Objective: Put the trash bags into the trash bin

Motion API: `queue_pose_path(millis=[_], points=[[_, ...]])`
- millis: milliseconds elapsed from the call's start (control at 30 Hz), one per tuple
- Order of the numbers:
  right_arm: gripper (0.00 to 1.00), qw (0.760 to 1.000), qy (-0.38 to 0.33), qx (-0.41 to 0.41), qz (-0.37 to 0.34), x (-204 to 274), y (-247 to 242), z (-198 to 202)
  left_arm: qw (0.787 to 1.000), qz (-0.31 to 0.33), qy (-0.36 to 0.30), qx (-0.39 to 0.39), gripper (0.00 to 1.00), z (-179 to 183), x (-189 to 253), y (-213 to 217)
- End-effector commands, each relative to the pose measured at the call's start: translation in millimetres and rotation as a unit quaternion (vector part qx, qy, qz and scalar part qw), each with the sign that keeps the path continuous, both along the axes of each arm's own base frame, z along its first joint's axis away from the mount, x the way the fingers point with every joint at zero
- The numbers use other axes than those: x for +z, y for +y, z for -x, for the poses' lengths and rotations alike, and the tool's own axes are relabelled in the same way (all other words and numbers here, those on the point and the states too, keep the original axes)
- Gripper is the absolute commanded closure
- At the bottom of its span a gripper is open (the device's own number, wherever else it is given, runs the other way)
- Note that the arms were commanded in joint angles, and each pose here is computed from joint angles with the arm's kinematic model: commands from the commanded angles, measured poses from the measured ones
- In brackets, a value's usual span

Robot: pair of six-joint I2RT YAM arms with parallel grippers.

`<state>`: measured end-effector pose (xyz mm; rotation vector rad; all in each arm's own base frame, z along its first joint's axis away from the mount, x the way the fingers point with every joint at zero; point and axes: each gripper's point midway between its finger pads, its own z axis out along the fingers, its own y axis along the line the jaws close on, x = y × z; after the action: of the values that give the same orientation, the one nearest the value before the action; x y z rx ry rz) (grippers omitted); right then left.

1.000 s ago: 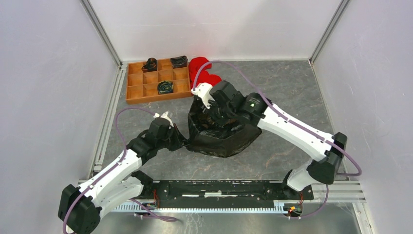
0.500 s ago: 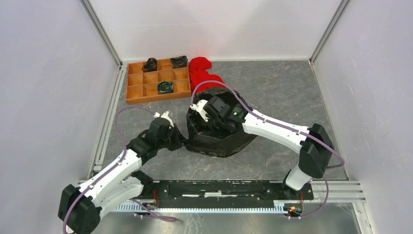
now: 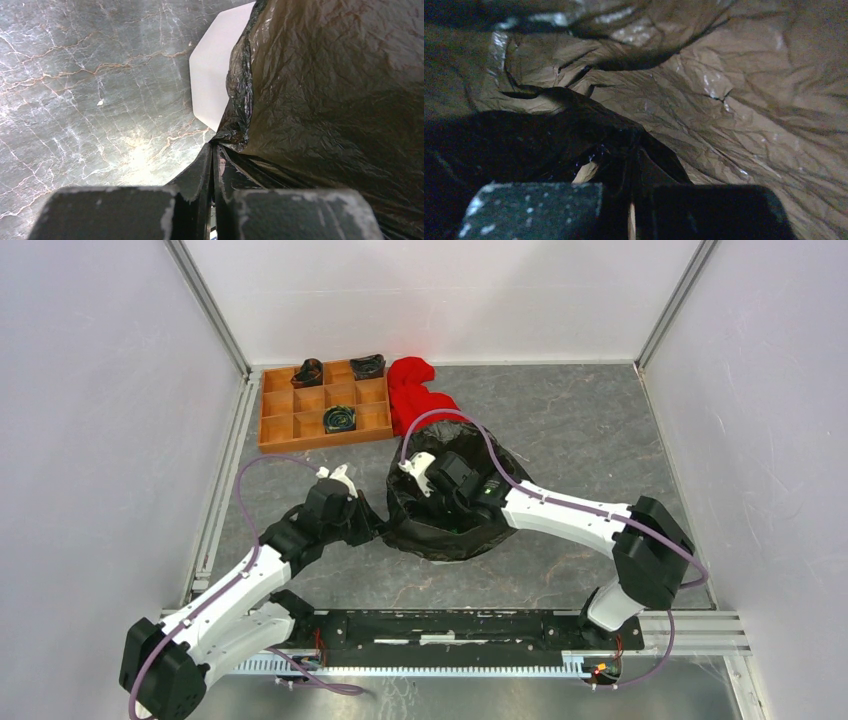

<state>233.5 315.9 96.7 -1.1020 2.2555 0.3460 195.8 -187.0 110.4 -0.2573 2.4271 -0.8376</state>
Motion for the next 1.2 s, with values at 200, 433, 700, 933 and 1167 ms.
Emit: queue_pose_path(millis=[200, 433, 700, 933, 1167], points=[[0.91, 0.999, 0.000, -0.041, 0.002, -7, 8, -14, 0.998, -0.006, -0.056, -0.034, 0.86, -4, 32, -1], [0.74, 0.996, 0.023, -0.079, 0.017, 25, 8, -15, 0.997, -0.022, -0.055, -0.055, 0.85, -1, 31, 0], [0.61, 0.994, -0.002, -0.103, -0.020, 79, 12, -11, 0.998, -0.017, -0.049, -0.041, 0.83, 2, 25, 3], [0.51, 0.993, -0.025, -0.104, -0.039, 113, 5, -9, 0.999, 0.001, -0.041, -0.018, 0.80, 3, 22, 4], [0.42, 0.986, -0.085, -0.092, -0.113, 190, 4, -13, 0.999, -0.007, -0.033, 0.025, 0.77, 6, 16, 18]])
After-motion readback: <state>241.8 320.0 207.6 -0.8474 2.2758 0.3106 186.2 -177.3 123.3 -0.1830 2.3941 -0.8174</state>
